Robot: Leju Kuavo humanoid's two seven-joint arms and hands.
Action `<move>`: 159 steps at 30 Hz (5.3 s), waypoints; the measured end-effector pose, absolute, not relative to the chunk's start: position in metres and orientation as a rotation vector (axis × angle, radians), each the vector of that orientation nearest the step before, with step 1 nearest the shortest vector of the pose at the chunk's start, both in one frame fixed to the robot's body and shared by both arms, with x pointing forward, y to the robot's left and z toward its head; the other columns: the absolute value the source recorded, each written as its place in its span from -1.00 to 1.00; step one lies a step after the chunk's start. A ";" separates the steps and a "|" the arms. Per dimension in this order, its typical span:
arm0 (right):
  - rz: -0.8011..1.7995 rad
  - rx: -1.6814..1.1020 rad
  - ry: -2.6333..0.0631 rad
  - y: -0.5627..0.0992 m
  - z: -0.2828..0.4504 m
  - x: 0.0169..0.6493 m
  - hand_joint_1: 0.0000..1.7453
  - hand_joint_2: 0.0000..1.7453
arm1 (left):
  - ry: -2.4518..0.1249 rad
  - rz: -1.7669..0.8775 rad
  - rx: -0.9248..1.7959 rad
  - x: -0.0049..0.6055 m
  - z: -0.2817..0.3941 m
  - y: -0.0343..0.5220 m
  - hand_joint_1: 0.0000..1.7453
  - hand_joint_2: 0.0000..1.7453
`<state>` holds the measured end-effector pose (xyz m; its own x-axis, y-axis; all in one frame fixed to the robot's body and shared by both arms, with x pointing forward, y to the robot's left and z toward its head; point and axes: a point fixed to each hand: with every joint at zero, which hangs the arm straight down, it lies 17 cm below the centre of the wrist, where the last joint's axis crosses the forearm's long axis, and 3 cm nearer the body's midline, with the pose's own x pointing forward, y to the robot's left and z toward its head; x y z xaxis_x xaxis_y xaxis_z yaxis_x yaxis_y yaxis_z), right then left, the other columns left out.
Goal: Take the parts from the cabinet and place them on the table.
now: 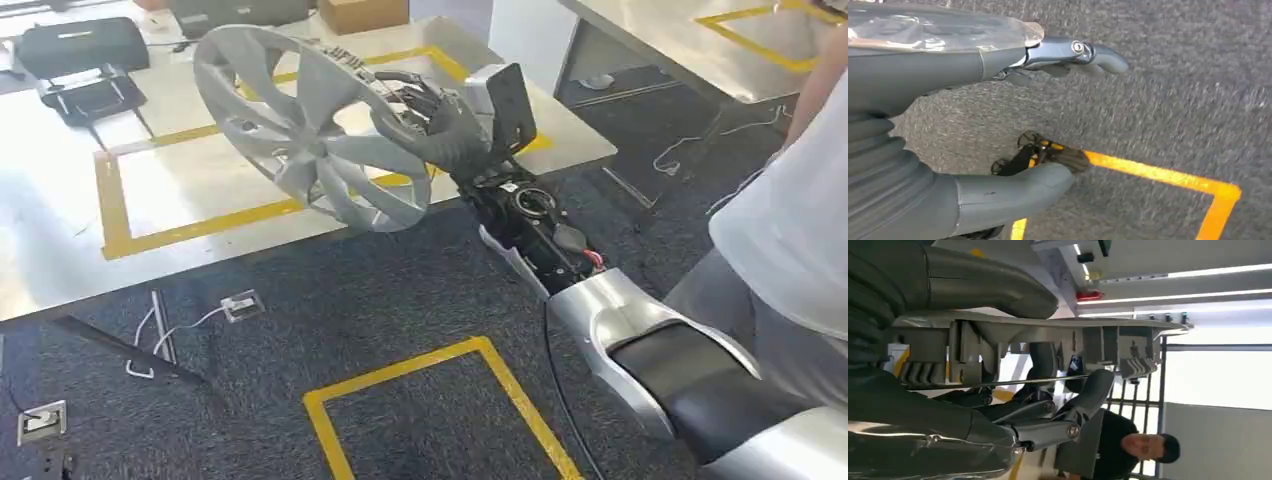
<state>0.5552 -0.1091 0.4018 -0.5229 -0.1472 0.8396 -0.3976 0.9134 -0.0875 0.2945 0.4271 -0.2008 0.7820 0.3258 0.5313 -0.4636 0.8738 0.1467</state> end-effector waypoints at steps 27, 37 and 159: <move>0.345 0.397 -2.137 -0.109 0.413 0.551 1.00 1.00 | -0.513 0.430 0.282 0.293 -0.202 0.426 -1.00 1.00; 0.348 0.402 -2.161 -0.109 0.424 0.548 1.00 1.00 | -0.517 0.431 0.284 0.296 -0.200 0.427 -1.00 1.00; 1.255 -1.363 -1.696 -0.217 0.309 0.651 1.00 1.00 | -0.549 0.328 0.281 0.314 -0.196 0.396 -1.00 1.00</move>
<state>0.6510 -0.2171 0.3091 -0.2760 0.9567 -0.0926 0.3680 0.0161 -0.9297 0.3136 0.3958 -0.1965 0.8034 0.2281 0.5501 -0.3763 0.9104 0.1720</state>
